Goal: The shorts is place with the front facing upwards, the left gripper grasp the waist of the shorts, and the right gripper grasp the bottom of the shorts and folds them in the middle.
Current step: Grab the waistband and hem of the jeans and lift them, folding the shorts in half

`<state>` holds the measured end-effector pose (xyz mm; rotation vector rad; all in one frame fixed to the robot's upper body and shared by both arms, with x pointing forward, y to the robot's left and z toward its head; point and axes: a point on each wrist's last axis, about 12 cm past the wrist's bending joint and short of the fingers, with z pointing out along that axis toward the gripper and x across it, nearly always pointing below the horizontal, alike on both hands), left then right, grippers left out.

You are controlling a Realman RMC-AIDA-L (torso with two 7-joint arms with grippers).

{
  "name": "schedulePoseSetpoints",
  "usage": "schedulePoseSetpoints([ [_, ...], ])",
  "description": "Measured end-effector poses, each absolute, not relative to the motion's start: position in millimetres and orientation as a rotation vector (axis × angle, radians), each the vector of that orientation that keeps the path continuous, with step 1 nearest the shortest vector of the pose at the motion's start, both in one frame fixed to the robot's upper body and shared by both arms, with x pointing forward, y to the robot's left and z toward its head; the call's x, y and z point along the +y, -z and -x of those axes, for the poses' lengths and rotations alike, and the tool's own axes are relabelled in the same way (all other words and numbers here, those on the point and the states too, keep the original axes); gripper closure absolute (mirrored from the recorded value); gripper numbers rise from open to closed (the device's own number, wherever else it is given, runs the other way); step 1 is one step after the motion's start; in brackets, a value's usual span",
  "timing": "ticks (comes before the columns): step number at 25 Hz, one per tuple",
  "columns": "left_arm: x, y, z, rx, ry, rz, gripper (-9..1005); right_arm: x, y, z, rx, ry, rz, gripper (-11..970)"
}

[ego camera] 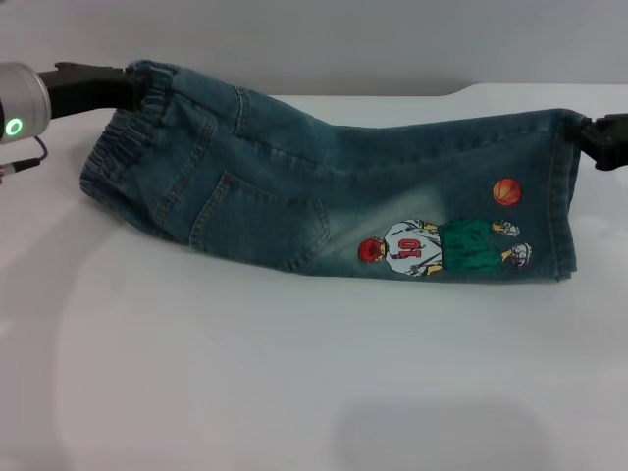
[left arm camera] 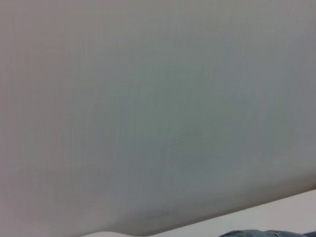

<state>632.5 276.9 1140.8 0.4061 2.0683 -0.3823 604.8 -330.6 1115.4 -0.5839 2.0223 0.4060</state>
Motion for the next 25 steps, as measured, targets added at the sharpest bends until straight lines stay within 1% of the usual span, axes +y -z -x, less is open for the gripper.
schedulePoseSetpoints([
  [11,275,-1131,-634,2.084,0.369,-0.381,866,-323,-1109,-612,2.039,-0.369,0.587,944],
  [17,276,-1131,-636,2.083,0.386,-0.351,864,-321,-1108,-615,2.044,-0.348,0.595,930],
  [22,275,-1130,-634,2.077,0.405,-0.331,863,-321,-1106,-614,2.047,-0.339,0.600,746],
  [25,275,-1130,-634,2.077,0.408,-0.325,862,-322,-1106,-613,2.047,-0.337,0.599,607],
])
